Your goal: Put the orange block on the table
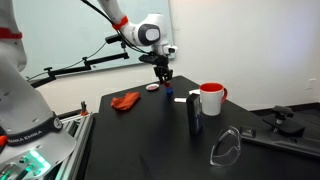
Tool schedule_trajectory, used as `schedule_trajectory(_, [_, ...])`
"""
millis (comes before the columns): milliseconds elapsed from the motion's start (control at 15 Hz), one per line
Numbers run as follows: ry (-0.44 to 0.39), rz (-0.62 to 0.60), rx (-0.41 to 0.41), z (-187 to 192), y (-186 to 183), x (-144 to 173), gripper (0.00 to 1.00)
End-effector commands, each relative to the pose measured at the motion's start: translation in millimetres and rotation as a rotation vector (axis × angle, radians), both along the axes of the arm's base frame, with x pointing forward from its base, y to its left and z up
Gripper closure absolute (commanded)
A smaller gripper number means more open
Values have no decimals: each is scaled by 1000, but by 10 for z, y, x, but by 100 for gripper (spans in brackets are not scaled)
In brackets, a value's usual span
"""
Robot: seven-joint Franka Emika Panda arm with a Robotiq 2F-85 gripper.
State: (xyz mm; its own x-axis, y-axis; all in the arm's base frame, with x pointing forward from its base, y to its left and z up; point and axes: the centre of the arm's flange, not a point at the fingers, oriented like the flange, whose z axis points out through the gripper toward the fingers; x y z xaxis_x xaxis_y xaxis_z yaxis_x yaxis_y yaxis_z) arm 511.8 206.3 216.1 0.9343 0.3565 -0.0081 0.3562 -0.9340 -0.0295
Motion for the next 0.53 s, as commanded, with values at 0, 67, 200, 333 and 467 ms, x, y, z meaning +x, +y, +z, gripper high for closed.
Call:
schedule_trajectory(0, [-29,34,2,59,-1,42,80])
schedule_trajectory(67, [-30,36,2,60,-1,39,89])
schedule_trajectory(200, [-31,41,1,61,0,37,100])
schedule_trajectory(333, [-31,42,0,61,2,39,98])
schedule_trajectory(467, [-32,45,-1,63,1,40,97])
